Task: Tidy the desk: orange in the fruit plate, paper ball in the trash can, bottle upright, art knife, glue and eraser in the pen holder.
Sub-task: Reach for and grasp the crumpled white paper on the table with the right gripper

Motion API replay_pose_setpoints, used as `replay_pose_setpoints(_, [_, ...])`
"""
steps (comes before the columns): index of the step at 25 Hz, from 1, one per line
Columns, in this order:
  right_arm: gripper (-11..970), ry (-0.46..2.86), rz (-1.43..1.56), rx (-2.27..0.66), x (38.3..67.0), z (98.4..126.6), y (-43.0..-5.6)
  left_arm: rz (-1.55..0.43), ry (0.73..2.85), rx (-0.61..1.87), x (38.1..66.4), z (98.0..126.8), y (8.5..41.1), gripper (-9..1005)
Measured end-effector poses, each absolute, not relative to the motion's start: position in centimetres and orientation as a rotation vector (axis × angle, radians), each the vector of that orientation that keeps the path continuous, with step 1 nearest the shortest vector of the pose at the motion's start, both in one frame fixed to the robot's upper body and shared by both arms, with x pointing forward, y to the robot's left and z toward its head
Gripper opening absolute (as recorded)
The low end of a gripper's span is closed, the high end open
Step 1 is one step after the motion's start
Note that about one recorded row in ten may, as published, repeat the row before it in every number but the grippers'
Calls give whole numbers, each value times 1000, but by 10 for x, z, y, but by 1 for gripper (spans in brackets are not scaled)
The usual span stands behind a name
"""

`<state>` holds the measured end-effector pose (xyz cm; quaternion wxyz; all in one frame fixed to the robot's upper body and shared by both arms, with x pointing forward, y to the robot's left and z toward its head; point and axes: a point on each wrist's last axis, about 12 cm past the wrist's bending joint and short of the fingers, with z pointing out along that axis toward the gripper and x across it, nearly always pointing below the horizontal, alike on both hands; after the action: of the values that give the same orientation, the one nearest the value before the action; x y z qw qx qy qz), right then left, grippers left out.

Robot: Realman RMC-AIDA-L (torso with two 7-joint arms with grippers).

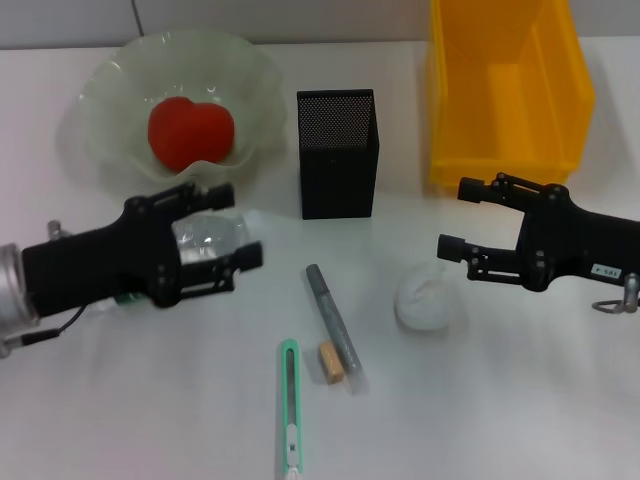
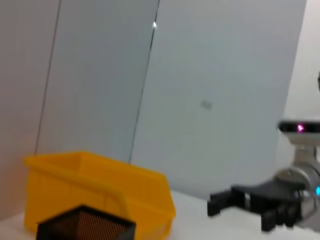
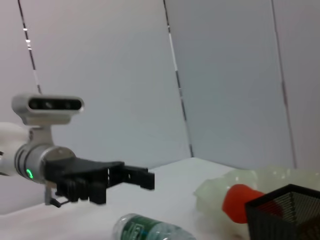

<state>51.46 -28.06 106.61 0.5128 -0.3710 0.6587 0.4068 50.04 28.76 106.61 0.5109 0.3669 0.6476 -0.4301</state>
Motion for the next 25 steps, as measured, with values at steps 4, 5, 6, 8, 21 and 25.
replay_pose_setpoints(4, [824,1620,1019,-930,519,1072,-279,-1027,1590,920,495,1063,295,826])
replay_pose_setpoints(5, [824,1634,1030,-946,521,1073,-278,-1026,1599,934,494,1062,297,825])
replay_pose_setpoints(6, [824,1656,1039,-969,522,1075,-277,-1025,1609,951,492,1061,298,825])
replay_pose_setpoints(8, [824,1718,1047,-1034,528,1078,-272,-1025,1635,1004,489,1057,299,824])
replay_pose_setpoints(21, [819,1874,937,-1234,547,1072,-255,-1069,1611,1094,485,1060,295,817])
replay_pose_setpoints(25, [815,1898,894,-1293,550,1068,-248,-1072,1610,1093,485,1060,294,815])
